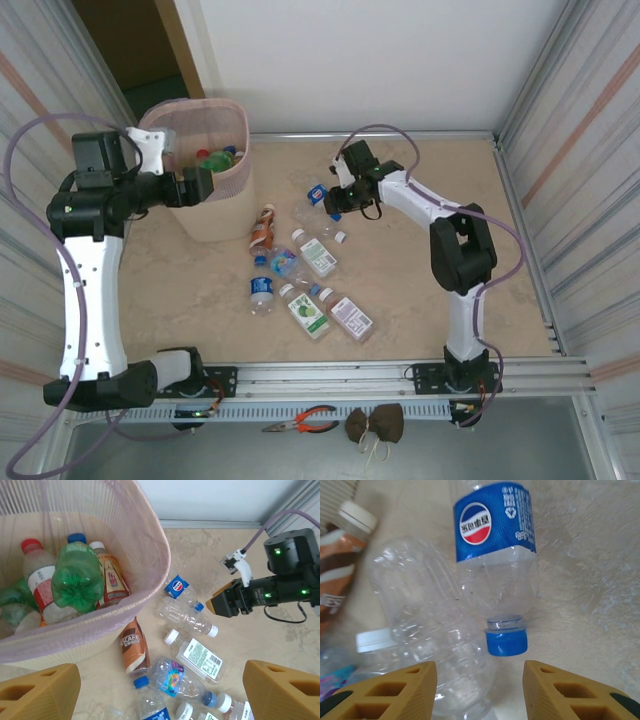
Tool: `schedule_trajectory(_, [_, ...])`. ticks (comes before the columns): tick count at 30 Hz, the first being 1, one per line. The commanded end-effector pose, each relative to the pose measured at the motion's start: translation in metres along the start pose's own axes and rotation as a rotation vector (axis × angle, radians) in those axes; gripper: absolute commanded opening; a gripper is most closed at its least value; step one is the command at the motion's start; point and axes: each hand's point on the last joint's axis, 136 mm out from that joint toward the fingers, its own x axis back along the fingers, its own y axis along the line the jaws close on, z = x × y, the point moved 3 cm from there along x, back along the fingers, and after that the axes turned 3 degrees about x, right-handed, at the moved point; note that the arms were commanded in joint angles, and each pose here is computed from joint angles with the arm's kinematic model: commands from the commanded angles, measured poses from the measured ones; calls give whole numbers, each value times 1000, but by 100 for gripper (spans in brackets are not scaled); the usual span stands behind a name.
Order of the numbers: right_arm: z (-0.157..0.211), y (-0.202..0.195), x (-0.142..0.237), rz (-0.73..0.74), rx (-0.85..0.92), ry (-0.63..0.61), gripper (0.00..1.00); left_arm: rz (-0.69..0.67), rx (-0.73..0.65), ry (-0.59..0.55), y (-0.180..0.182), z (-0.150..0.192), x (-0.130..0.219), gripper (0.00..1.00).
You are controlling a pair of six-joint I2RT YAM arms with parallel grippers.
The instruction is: Put the plastic bottles in the bin
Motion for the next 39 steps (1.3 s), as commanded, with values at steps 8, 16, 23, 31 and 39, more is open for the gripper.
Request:
schedule_trajectory(8, [-2,-9,-33,17,97,29,44,32,29,2,-3,7,0,85])
schedule_trajectory(16, [7,-18,-57,41,102,75,43,34,26,6,-1,8,-3,85])
schedule_trajectory(23, [12,-23,-70,64,114,100,43,38,32,10,0,8,-7,84])
schedule_trajectory(31, [10,-22,-66,68,133,98,34,48,34,6,-1,7,-8,84])
schedule_trajectory(39, [-2,-27,-35,147,198,29,27,75,47,-2,-2,6,-12,84])
